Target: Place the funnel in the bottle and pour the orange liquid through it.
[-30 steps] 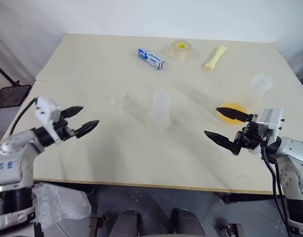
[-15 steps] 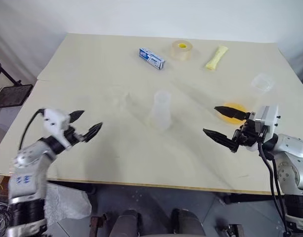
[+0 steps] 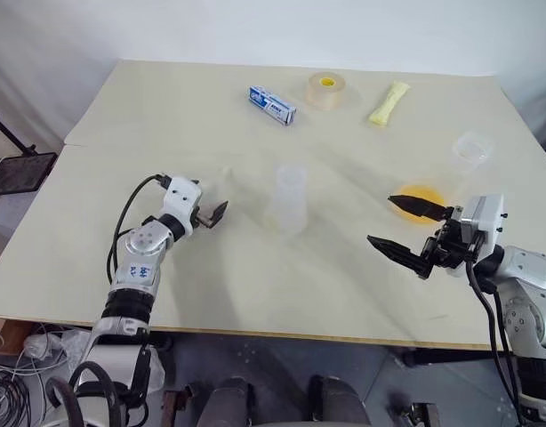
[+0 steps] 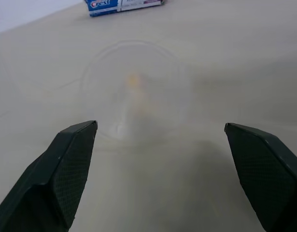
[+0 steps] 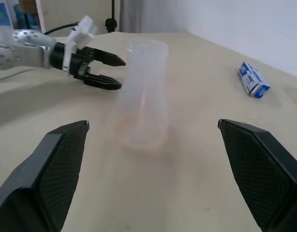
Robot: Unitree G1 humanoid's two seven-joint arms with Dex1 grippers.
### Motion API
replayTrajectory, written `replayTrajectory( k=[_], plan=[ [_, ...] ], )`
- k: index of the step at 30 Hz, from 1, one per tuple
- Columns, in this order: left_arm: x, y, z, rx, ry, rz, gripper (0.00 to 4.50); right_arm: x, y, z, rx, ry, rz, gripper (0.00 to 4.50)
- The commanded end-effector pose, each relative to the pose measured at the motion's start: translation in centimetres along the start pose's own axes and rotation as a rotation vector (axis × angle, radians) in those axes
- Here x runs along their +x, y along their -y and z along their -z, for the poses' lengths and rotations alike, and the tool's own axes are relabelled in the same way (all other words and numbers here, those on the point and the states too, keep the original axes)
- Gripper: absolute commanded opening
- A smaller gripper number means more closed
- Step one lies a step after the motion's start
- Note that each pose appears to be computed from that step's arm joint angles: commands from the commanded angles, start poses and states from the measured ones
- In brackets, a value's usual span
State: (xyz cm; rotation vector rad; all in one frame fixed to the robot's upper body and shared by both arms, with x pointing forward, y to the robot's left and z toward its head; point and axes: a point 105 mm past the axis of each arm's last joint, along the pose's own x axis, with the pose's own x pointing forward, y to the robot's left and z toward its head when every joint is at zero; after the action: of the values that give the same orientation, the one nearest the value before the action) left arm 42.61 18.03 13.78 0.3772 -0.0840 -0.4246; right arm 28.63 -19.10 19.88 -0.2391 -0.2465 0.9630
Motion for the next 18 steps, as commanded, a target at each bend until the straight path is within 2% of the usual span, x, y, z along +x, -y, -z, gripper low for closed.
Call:
replayTrajectory(
  k=[1, 9, 18],
  plan=[
    [0.9, 0.2, -0.8, 0.019, 0.036, 0.006, 4.48, -0.6, 0.2, -1.1, -0.043, 0.014, 0.021, 4.5],
    [1.8, 0.9, -1.2, 0.03, 0.047, 0.05, 4.48, -0.8, 0.1, -1.0, -0.043, 0.012, 0.037, 4.5],
    [0.1, -0.4, -1.4, 0.042, 0.056, 0.031, 4.48, -0.8, 0.0, -0.6, -0.039, 0.007, 0.041, 4.5]
  ],
)
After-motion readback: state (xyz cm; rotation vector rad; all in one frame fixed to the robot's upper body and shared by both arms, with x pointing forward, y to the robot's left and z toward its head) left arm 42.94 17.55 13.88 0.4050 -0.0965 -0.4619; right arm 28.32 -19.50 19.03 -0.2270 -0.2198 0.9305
